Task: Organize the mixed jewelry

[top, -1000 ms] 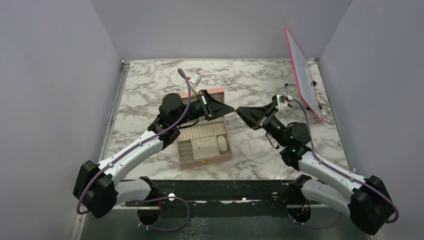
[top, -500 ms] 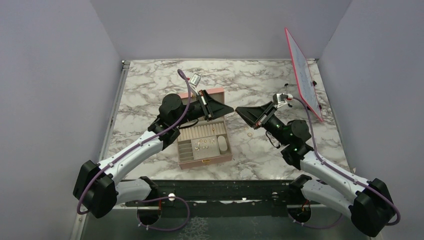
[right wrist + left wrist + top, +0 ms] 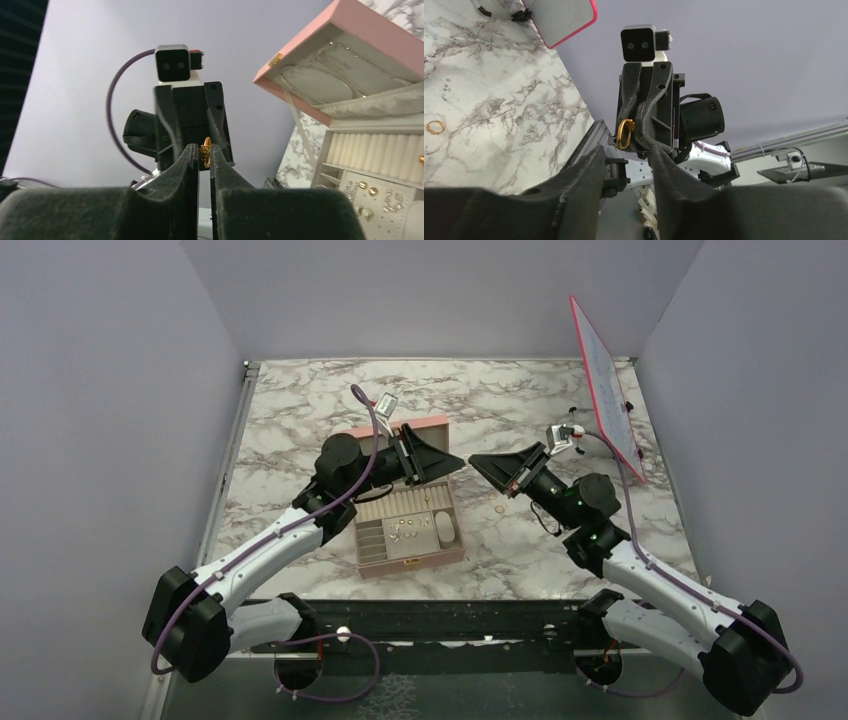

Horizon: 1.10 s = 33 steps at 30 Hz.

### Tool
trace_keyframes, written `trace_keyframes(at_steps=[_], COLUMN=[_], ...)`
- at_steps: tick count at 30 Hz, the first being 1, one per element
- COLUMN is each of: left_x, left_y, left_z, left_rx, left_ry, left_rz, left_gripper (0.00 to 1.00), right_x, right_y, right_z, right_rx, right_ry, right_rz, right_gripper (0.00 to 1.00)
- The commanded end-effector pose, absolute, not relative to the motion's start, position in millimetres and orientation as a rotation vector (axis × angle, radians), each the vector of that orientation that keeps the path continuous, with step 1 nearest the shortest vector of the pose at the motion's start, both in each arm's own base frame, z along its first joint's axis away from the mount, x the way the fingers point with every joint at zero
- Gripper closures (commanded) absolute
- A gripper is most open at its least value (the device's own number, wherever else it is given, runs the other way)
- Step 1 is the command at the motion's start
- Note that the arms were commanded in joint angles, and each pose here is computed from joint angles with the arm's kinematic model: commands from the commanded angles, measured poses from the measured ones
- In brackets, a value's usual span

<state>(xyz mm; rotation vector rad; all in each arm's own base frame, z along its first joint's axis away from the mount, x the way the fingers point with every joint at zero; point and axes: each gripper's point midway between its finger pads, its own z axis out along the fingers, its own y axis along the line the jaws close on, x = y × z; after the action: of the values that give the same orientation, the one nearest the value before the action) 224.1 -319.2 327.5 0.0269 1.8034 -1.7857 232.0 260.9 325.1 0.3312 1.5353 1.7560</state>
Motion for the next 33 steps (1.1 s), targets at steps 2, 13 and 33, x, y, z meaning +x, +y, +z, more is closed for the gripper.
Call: trace_keyframes(at_steps=[2, 13, 33], left_x=[233, 261, 264], left_y=[-302, -237, -182], left_z=[327, 298, 297], left_rx=[-0.005, -0.135, -0.163], left_ry=[1.735, 1.828, 1.803], left_rz=[-1.660, -1.090, -0.761], left_gripper=[0.42, 0.13, 0.05], right_x=[244, 274, 277], right_y=[257, 271, 341], right_z=[313, 232, 155], right_rx=[0.292, 0.126, -0.077], right_ry=[1.609, 1.923, 2.095], right_rz=[1.573, 1.195, 0.604], right_gripper=[0.92, 0.94, 0.94])
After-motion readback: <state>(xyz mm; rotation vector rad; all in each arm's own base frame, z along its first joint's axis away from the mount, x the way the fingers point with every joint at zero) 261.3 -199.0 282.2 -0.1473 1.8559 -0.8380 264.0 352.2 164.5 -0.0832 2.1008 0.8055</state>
